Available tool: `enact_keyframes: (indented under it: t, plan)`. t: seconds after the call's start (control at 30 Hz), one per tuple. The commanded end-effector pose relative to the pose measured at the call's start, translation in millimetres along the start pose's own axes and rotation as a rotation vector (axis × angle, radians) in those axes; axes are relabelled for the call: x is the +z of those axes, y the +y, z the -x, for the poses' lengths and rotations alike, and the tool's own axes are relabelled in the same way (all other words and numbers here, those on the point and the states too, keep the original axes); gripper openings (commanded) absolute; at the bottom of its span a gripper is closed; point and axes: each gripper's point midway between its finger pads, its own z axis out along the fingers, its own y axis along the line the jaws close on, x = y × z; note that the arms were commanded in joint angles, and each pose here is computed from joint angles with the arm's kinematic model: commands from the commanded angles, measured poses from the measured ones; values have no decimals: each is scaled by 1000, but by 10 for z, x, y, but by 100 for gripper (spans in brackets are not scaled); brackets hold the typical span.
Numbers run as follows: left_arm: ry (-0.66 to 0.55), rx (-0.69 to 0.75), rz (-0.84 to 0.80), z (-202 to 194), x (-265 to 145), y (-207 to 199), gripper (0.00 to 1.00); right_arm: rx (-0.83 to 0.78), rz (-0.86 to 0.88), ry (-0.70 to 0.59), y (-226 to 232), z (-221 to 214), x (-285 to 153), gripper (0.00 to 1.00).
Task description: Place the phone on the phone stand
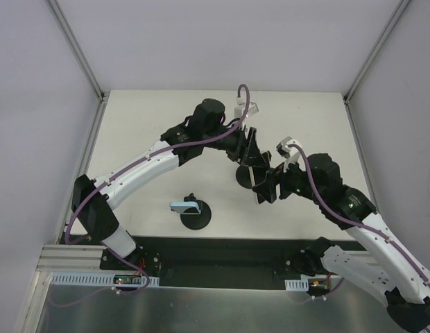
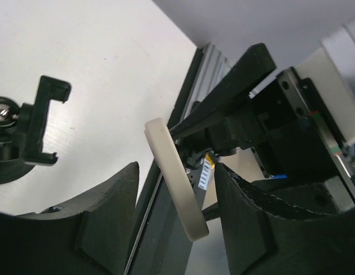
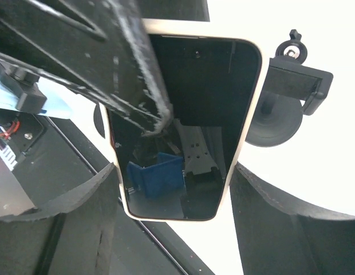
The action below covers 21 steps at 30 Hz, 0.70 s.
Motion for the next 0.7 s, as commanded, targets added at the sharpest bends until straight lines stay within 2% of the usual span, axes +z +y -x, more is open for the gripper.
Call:
enact_keyframes:
  t: [0.0,0.23,0.3,0.37,0.43,0.47,0.5,0.6,0.67]
  plan:
    - [3,65,72,-72,-66,82,53,-73,-54,-87,-2,315,-21,0]
    - [55,58,117,-204,-88,143,44,-99,-75,-77,25,314,56,0]
    - [78,54,108,-247,-92,111,45,-102,-75,-71,28,291,80,0]
    - [95,58,106,-279,-107,91,51,-104,-106,-73,-22,297,95,0]
    - [100,73,98,-282,-122,62,50,-107,-106,-68,-19,293,102,0]
    - [103,78,97,-292,-132,58,47,-109,-101,-70,-6,306,95,0]
    - [106,83,95,-293,-136,52,30,-114,-96,-67,9,306,98,0]
    - [115,88,95,-288,-128,49,3,-120,-90,-63,35,310,90,1]
    - [105,104,106,-259,-128,59,0,-125,-79,-56,58,292,98,0]
